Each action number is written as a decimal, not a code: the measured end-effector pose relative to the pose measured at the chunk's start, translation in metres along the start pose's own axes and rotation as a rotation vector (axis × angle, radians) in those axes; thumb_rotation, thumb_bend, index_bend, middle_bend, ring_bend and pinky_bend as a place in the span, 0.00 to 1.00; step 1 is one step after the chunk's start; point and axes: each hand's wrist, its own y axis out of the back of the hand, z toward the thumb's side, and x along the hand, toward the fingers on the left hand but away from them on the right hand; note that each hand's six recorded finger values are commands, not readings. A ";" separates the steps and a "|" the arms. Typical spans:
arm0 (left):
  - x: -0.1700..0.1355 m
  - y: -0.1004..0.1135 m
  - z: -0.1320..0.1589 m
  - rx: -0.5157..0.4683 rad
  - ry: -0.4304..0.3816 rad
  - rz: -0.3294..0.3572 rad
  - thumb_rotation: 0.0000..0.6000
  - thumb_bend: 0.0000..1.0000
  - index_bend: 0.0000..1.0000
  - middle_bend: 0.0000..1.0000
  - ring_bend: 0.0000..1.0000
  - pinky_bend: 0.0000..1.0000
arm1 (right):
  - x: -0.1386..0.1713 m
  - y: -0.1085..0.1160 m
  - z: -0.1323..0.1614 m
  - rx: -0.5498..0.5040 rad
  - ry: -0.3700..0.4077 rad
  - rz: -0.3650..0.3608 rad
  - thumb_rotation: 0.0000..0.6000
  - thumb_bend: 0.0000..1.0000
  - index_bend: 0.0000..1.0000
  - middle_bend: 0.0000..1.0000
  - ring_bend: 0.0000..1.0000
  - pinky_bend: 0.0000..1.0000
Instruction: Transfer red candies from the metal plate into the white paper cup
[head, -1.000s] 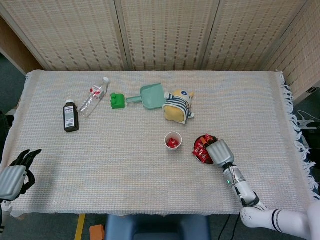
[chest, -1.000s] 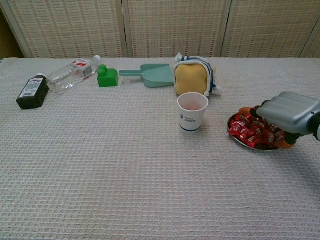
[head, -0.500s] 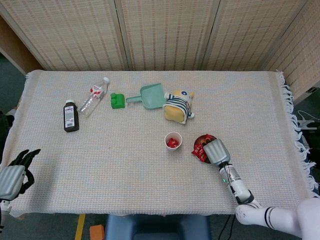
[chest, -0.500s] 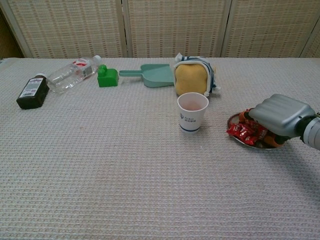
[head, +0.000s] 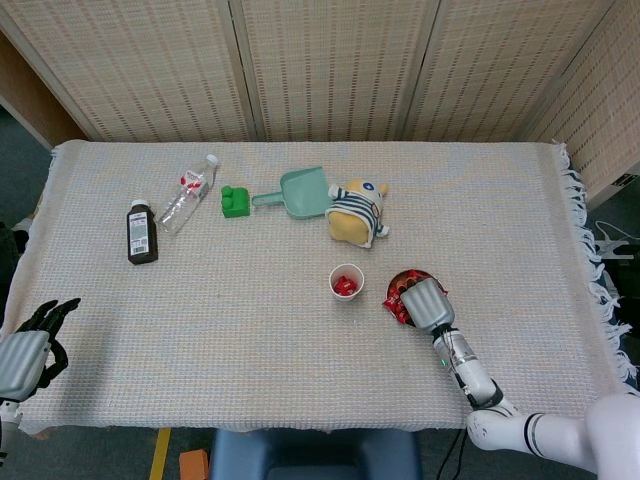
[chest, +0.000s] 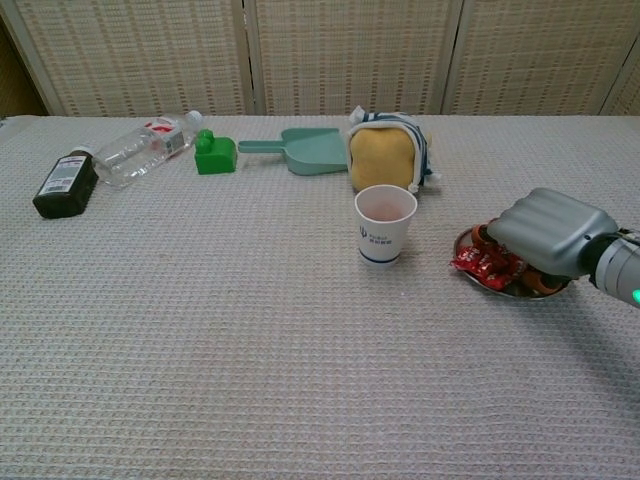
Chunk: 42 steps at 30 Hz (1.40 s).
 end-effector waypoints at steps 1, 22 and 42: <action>0.000 0.000 0.000 -0.001 0.000 0.000 1.00 1.00 0.09 0.15 0.07 0.25 | 0.000 0.000 0.001 0.005 0.000 -0.001 1.00 0.23 0.58 0.54 0.49 0.85; 0.000 0.001 0.000 -0.004 -0.003 0.000 1.00 1.00 0.09 0.15 0.07 0.27 | -0.002 0.006 0.006 0.053 -0.007 -0.059 1.00 0.24 0.70 0.66 0.58 0.92; 0.000 0.001 -0.001 -0.007 -0.001 0.000 1.00 1.00 0.09 0.16 0.07 0.28 | -0.007 0.016 0.005 0.052 -0.037 -0.129 1.00 0.31 0.94 0.80 0.66 0.97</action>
